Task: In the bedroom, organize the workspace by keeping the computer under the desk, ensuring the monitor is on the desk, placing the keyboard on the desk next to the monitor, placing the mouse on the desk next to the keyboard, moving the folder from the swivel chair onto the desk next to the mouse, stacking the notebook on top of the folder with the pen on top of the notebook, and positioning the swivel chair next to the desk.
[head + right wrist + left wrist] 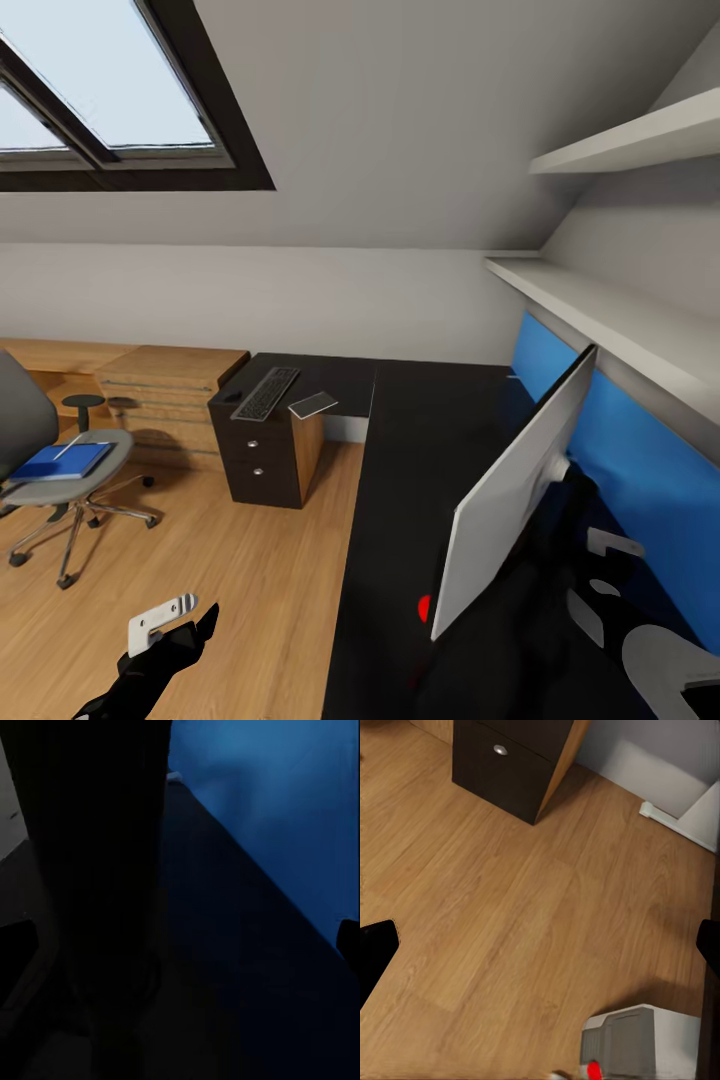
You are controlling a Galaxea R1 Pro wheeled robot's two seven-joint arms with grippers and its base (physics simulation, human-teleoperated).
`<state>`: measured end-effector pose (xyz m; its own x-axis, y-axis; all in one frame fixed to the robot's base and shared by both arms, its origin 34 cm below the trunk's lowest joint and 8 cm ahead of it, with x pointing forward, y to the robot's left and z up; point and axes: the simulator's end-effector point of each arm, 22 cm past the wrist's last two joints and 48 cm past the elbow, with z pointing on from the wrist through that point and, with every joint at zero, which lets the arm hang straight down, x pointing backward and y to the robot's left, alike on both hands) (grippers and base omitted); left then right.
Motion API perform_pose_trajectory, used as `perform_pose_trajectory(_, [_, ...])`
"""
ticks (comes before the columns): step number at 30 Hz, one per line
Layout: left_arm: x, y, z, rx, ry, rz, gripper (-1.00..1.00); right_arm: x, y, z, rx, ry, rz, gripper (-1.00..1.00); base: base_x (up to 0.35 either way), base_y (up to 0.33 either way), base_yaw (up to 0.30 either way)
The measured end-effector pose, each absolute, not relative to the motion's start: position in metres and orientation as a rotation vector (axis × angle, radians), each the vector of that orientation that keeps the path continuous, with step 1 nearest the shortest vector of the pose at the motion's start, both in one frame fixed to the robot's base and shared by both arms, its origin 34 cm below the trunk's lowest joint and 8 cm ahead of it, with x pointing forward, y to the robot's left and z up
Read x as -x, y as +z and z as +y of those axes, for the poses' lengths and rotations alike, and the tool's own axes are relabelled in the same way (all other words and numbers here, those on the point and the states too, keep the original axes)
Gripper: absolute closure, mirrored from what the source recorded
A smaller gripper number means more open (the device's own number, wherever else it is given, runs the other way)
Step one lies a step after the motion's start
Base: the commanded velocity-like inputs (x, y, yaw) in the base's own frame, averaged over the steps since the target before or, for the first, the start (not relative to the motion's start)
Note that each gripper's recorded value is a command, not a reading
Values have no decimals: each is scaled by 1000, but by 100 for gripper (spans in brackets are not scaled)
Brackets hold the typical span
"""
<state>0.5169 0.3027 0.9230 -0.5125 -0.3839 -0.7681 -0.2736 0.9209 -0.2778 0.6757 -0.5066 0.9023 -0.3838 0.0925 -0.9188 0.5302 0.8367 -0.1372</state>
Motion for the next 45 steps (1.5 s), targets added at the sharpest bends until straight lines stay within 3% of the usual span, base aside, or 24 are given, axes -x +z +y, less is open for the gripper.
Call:
perform_pose_trajectory(12, [-517, 923, 303, 466, -147, 2141, -100, -688, 914, -493, -458, -470, 1882, -100, -315, -3, 0])
perform_pose_trajectory(15, [-515, 915, 306, 475, -127, 2129, -100, -726, 975, -418, -396, -274, 1776, -100, -48, -17, 0])
perform_pose_trajectory(17, [-518, 919, 309, 475, -116, 2099, -100, -707, 973, -392, -368, -236, 1842, -100, -18, -7, 0])
perform_pose_trajectory(26, [-521, 921, 308, 479, -116, 2068, -100, -677, 976, -338, -391, -271, 1897, -100, -3, 59, 0])
perform_pose_trajectory(36, [-521, 922, 304, 487, -123, 2064, -100, -681, 986, -366, -410, -310, 1860, -100, -17, 0, 0])
perform_pose_trajectory(45, [-521, 921, 304, 487, -123, 2065, -100, -680, 982, -376, -410, -330, 1866, -100, -282, 0, 0])
